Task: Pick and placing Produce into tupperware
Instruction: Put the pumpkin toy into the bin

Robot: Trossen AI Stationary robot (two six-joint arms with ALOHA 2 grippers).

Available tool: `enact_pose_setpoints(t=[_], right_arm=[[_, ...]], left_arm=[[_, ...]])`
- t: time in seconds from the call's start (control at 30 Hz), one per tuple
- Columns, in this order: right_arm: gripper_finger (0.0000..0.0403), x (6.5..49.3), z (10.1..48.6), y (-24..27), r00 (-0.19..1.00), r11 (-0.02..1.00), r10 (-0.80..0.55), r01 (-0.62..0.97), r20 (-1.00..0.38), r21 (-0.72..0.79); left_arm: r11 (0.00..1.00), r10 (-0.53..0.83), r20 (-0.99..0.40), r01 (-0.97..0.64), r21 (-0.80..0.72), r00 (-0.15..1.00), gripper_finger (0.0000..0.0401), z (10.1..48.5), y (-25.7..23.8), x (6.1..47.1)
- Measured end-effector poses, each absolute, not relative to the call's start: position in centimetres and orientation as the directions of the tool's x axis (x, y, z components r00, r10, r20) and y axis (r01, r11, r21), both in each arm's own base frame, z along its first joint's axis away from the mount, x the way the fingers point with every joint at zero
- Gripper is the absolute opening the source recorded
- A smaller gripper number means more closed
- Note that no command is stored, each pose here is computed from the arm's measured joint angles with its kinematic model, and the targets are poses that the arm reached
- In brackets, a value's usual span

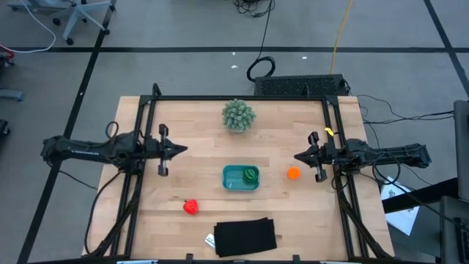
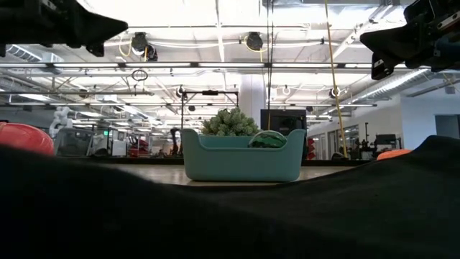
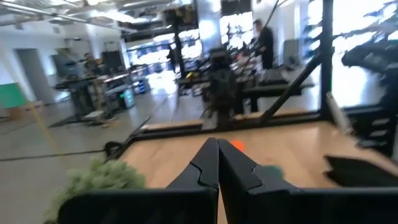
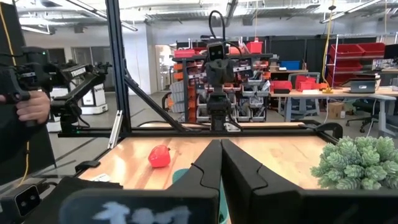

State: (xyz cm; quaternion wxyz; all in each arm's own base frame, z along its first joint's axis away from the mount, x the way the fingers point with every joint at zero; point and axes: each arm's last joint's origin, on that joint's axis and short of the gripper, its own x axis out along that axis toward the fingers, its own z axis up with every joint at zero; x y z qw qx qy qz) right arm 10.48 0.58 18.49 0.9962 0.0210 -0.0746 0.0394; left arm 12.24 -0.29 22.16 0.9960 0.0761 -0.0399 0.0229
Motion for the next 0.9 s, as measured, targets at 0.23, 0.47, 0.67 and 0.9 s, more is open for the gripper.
enact_pose_setpoints(t=[0.23, 0.47, 0.67, 0.9], right_arm=[[0.0000, 10.5, 18.5, 0.6, 0.986, 0.996, 0.075, -0.082, 0.152, 0.036], [0.0000, 10.5, 18.5, 0.6, 0.985, 0.996, 0.075, -0.082, 0.155, 0.036], [0.0000, 10.5, 18.5, 0.6, 0.985, 0.996, 0.075, -0.082, 0.155, 0.036], [0.0000, 10.5, 18.3, 0.6, 0.988, 0.996, 0.075, -0.081, 0.134, 0.035]], left_arm=[[0.971, 0.092, 0.065, -0.104, 0.216, 0.994, 0.0000, 22.0, -0.3, 11.7], [0.977, 0.043, 0.068, -0.056, 0.204, 0.997, 0.0000, 21.2, -0.4, 11.8], [0.979, 0.042, 0.104, -0.062, 0.194, 0.994, 0.0000, 20.1, -0.4, 11.8], [0.979, 0.044, 0.110, -0.064, 0.193, 0.993, 0.0010, 20.1, -0.4, 11.8]])
